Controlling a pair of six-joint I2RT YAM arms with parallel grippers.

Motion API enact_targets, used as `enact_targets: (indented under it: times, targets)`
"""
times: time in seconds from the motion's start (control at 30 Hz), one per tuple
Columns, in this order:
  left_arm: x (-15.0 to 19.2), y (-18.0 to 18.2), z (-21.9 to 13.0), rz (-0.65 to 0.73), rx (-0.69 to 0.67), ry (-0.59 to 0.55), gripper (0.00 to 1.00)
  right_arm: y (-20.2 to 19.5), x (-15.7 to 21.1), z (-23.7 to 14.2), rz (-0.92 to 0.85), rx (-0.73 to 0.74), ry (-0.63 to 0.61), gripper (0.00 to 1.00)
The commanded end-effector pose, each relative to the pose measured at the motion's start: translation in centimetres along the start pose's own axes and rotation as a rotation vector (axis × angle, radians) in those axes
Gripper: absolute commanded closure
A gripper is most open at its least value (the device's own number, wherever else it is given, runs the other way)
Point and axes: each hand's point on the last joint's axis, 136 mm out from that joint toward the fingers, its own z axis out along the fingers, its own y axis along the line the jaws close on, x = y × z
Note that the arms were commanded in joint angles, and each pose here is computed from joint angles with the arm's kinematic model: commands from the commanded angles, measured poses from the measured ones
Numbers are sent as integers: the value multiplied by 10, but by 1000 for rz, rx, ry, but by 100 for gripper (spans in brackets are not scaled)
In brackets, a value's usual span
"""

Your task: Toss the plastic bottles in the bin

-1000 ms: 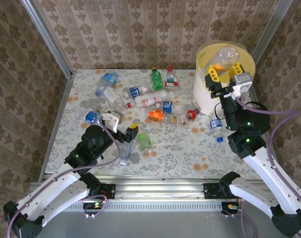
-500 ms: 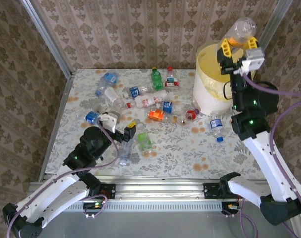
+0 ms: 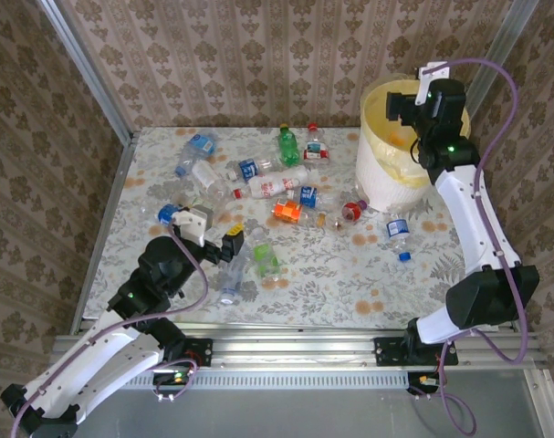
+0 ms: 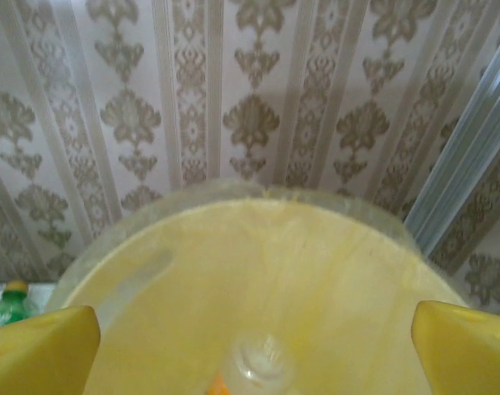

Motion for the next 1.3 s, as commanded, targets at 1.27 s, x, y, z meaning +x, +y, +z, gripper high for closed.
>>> enact_targets:
  times: [1.27]
  targets:
    - [-10,-6,2,-183,38,102,0,-6,339,-98,352,116,861,0]
